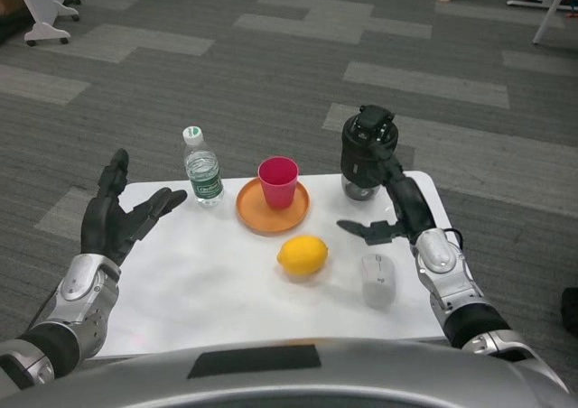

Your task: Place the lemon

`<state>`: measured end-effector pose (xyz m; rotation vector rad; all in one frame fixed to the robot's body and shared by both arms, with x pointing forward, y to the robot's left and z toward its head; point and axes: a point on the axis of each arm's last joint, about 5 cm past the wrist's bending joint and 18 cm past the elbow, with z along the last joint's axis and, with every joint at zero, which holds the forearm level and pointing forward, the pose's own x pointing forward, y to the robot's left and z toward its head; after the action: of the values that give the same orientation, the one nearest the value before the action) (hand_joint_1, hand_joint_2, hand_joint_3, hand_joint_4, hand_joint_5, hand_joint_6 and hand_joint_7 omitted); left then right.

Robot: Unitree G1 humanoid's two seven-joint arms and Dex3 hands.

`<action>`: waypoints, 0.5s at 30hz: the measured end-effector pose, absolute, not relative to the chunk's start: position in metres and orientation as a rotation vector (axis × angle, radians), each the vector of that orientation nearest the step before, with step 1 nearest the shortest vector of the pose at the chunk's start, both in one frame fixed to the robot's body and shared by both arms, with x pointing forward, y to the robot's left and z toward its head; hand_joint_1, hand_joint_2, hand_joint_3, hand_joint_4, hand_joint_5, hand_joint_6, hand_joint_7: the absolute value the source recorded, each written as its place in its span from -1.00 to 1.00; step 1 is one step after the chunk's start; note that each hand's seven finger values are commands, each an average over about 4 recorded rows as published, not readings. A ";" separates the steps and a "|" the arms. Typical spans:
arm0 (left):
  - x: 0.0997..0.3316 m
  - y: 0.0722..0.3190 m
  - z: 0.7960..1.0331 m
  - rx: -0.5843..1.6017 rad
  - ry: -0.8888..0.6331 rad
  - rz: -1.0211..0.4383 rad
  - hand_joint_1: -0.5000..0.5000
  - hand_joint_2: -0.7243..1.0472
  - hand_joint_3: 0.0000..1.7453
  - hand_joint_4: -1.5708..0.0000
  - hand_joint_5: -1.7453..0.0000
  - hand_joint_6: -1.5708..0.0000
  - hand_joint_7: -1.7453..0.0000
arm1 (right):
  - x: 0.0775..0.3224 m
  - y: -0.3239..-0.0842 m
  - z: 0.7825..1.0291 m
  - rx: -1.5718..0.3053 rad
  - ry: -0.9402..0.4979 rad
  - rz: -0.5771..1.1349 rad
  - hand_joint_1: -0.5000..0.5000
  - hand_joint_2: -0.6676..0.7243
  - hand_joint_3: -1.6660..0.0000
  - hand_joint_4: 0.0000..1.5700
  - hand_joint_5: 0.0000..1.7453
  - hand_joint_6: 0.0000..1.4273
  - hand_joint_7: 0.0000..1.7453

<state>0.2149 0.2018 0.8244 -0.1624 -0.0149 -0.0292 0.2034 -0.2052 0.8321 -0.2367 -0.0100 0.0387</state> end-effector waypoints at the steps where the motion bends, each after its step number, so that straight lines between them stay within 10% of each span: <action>1: 0.215 0.202 0.824 -0.162 -0.015 -0.029 1.00 1.00 -0.90 1.00 1.00 1.00 1.00 | 0.203 -0.205 0.832 -0.208 -0.028 0.027 -0.12 -0.43 0.33 -1.00 -0.28 -1.00 -0.92; 15: 0.215 0.202 0.824 -0.162 -0.015 -0.029 1.00 1.00 -0.90 1.00 1.00 1.00 1.00 | 0.202 -0.205 0.838 -0.132 -0.095 -0.001 -0.06 -0.36 0.33 -1.00 -0.22 -1.00 -0.92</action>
<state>0.2149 0.2019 0.8244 -0.1619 -0.0147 -0.0289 0.2024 -0.2047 0.8382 -0.1318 -0.0953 -0.0011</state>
